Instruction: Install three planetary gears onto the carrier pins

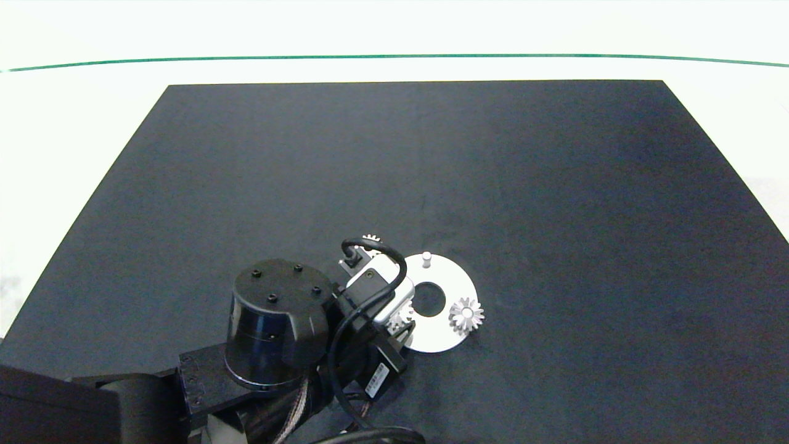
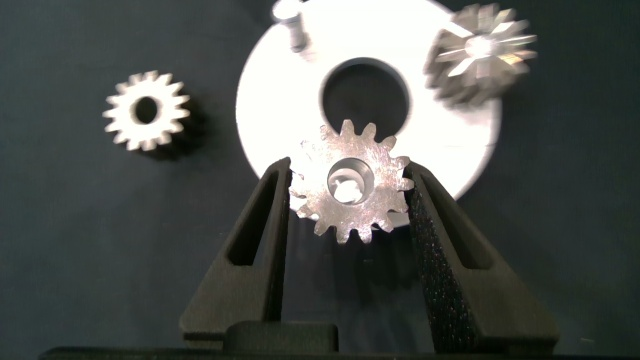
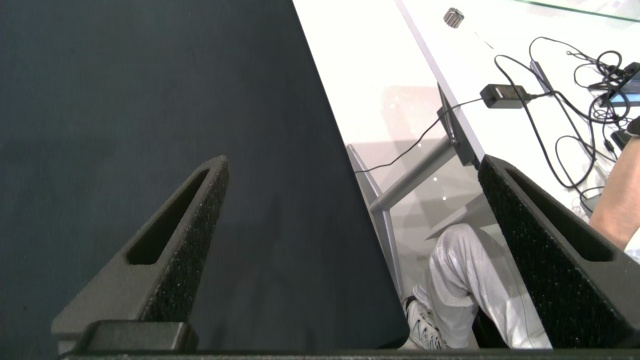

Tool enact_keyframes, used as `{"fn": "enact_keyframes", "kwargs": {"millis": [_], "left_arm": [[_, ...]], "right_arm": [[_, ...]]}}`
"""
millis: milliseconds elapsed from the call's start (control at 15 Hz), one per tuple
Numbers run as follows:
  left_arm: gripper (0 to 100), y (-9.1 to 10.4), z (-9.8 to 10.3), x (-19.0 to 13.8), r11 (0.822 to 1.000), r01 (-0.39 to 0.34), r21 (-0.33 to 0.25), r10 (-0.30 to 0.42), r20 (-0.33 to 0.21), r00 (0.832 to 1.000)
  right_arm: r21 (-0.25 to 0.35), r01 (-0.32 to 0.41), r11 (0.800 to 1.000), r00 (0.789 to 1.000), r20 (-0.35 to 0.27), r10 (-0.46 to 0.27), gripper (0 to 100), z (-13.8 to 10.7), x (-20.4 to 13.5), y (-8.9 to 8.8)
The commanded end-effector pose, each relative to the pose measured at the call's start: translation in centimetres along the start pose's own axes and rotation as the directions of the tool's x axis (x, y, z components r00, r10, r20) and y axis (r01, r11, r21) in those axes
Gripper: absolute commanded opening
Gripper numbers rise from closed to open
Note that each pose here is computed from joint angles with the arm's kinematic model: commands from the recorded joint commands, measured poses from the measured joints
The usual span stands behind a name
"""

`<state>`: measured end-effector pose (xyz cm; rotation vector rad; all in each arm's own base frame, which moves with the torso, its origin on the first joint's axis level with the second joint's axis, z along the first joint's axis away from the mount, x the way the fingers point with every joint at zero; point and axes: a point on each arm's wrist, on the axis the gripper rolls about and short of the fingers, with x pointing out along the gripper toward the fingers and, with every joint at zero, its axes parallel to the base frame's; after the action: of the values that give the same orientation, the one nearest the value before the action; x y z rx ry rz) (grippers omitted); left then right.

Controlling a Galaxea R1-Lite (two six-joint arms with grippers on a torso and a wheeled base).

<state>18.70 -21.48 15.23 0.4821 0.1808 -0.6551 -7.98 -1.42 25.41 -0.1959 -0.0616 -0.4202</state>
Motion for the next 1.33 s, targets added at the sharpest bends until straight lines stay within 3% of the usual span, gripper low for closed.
{"fn": "enact_keyframes", "kwargs": {"millis": [67, 1333], "left_arm": [[10, 0.28, -0.11, 0.07, 1.000, -0.012, 0.001, 0.012, -0.003, 1.000], [10, -0.35, -0.66, 0.83, 1.000, 0.000, -0.006, 0.000, -0.009, 1.000]], "right_arm": [[0.001, 0.004, 1.000, 1.000, 0.006, -0.004, 100, 0.26, -0.11, -0.13], [0.008, 0.009, 1.000, 1.000, 0.019, -0.009, 100, 0.67, -0.31, -0.31]]}}
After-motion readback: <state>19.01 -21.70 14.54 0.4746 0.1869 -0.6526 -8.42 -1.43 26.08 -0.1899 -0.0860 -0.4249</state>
